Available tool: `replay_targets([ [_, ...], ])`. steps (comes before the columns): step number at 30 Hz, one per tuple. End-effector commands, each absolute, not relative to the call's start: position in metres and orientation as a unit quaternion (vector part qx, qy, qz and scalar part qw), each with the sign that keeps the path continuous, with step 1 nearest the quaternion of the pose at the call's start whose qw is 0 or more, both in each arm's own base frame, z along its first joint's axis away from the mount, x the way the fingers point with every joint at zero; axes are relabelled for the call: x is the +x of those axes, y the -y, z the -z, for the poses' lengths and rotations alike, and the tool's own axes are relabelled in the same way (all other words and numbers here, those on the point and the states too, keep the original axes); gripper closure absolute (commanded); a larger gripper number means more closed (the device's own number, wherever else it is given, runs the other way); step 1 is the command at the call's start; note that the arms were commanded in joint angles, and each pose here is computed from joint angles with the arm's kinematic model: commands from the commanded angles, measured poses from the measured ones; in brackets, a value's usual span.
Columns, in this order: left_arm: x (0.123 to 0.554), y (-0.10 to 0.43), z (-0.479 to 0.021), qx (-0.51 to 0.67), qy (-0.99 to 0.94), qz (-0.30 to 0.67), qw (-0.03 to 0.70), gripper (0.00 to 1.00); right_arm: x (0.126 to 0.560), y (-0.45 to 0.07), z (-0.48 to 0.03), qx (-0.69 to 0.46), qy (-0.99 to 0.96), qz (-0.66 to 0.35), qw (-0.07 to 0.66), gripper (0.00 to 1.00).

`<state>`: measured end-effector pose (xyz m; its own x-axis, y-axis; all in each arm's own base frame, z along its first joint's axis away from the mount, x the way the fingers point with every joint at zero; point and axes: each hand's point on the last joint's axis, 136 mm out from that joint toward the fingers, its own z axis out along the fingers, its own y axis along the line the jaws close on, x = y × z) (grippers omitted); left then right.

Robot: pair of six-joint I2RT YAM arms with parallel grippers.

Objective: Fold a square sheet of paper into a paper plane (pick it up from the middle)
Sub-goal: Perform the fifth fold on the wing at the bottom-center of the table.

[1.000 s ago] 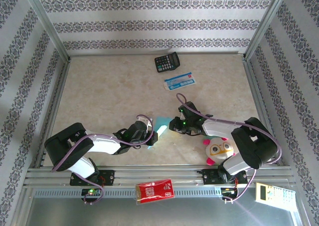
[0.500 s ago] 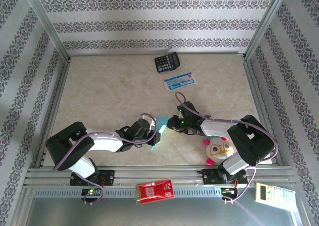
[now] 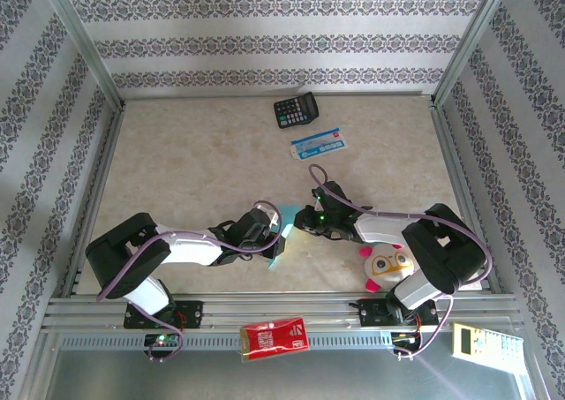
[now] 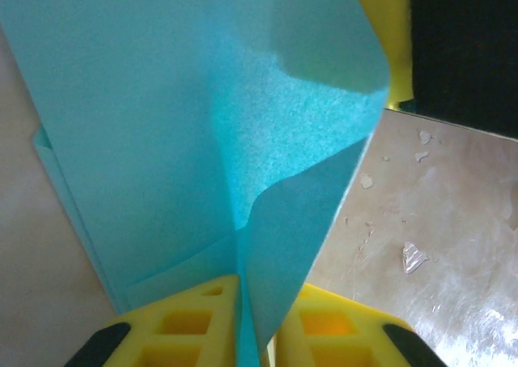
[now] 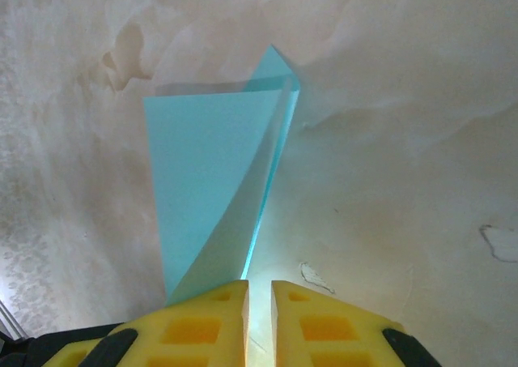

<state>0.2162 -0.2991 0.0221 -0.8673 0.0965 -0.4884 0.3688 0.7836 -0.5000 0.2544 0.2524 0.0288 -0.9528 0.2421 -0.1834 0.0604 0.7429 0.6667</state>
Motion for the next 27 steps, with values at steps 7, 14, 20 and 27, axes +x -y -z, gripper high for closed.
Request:
replay_targets([
  [7,0.211,0.302,-0.036,0.134,-0.907,0.323,0.234,1.00,0.251,-0.241,-0.039,0.070,-0.924,-0.346,0.150,0.83],
  [14,0.205,0.313,-0.051,0.101,-0.877,0.411,0.226,1.00,0.252,-0.222,-0.056,0.046,-0.924,-0.334,0.180,0.82],
  [20,0.200,0.323,-0.048,0.078,-0.863,0.462,0.191,1.00,0.250,-0.223,-0.072,0.015,-0.918,-0.348,0.190,0.81],
  [27,0.202,0.319,-0.041,0.045,-0.855,0.490,0.162,1.00,0.244,-0.226,-0.074,-0.015,-0.917,-0.354,0.184,0.81],
])
